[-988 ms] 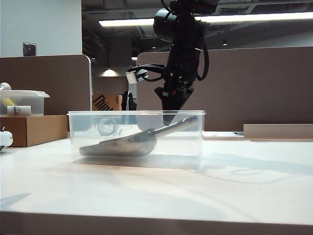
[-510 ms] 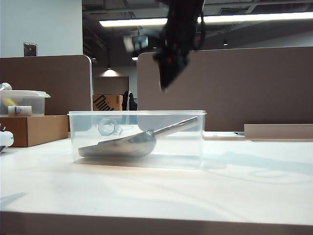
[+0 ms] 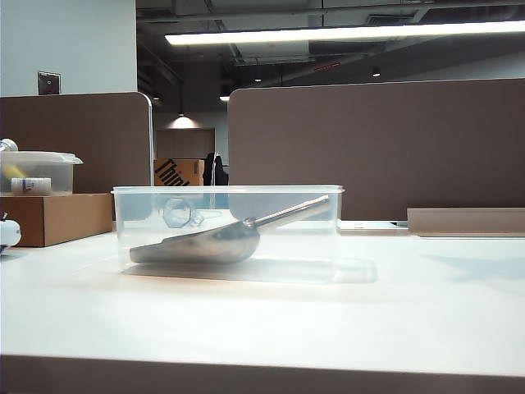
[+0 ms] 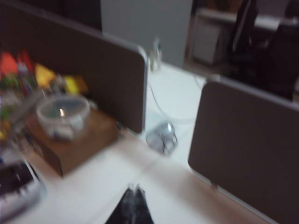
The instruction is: Pick up the metal ice scoop from the table and place it inside the transparent plastic box.
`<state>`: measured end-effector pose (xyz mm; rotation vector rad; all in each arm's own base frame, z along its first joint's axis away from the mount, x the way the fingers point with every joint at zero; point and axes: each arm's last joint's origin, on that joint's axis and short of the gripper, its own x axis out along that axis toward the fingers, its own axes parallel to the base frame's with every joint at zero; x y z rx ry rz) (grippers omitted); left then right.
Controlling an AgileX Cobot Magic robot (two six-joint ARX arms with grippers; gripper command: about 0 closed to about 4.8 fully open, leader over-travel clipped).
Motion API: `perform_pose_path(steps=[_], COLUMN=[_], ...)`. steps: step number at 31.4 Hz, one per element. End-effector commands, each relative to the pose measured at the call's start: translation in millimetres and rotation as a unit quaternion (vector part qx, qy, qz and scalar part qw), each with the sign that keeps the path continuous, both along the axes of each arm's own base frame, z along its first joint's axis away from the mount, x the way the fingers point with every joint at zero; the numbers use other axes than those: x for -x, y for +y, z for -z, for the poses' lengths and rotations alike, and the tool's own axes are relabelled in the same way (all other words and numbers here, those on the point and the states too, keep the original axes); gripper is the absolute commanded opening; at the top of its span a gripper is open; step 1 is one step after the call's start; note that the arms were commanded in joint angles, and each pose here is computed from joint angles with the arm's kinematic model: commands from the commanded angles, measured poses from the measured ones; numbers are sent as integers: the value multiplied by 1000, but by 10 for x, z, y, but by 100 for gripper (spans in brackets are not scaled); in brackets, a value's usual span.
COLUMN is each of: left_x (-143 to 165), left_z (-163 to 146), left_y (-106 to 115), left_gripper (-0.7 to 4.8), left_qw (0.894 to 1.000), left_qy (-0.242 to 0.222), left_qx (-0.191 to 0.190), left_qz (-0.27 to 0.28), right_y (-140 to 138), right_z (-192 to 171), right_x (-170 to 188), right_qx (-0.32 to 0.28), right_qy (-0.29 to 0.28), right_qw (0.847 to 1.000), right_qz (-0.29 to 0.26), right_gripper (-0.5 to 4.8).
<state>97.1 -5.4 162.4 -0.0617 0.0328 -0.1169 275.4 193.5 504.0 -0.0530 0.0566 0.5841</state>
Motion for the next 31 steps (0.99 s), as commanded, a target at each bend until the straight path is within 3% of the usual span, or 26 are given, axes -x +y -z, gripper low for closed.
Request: perform_pose_path(steps=[1, 9, 17, 31], left_x=[-2, -2, -2, -2], left_z=[-11, -11, -11, -11], left_y=[30, 34, 33, 33], left_gripper=[21, 21, 21, 21], left_qw=[1000, 1000, 1000, 1000], left_qy=[-6, -6, -6, -6], left_qx=[0, 0, 0, 0], left_qz=[-15, -17, -16, -16], right_y=[-102, -533, -912, -1061], right_z=[-259, -604, -710, -788], right_x=[238, 830, 1298, 1504], right_qx=[-50, -79, -99, -116], right_qy=[-49, -106, -143, -163], right_qw=[997, 991, 983, 978], right_qz=[-12, 13, 56, 52], right_gripper=[-2, -2, -1, -1])
